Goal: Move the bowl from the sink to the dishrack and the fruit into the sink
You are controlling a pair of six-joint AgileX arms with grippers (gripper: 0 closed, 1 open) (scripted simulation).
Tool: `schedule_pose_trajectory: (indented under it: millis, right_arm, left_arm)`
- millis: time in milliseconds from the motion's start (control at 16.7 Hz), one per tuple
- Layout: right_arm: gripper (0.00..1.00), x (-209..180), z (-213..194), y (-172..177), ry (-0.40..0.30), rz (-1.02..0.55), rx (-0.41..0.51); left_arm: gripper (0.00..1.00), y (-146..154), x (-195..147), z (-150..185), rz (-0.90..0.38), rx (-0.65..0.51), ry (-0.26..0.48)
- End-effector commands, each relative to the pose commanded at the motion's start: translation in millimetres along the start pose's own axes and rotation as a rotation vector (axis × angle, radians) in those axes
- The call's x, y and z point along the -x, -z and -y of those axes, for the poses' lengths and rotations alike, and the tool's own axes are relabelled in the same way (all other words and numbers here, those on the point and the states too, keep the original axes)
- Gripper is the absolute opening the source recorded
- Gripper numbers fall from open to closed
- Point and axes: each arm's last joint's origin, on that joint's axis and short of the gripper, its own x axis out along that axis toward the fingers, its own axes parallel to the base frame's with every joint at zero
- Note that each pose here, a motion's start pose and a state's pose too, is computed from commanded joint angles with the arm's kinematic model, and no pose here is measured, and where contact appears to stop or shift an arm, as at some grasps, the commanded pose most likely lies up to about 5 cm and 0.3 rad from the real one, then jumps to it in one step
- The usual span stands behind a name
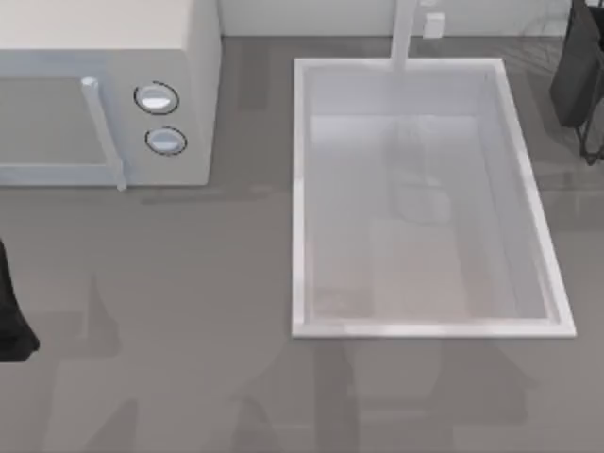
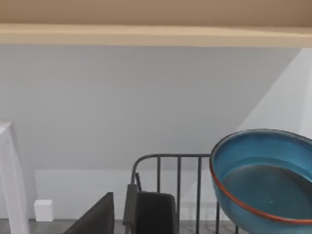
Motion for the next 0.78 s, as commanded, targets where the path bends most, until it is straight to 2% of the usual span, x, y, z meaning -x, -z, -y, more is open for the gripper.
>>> schedule_pose_trajectory:
  millis: [180,360,600,780]
  right_arm:
    - [1.00,48,-13,24,0.002,-0.008,-0.001]
    - [1.00,80,-20,56,0.000,-0.015,-0.004]
    - [1.00,98,-25,93,-0.006,-0.024,-0.010]
    - [1.00,101,-27,106,-0.010,-0.029,-0.014]
  left_arm:
    - [1.00,0,0,0,0.000,0.000,0.000]
    - [1.00,0,0,0,0.000,0.000,0.000]
    - [1.00,0,0,0,0.000,0.000,0.000]
    - [1.00,0,0,0,0.000,0.000,0.000]
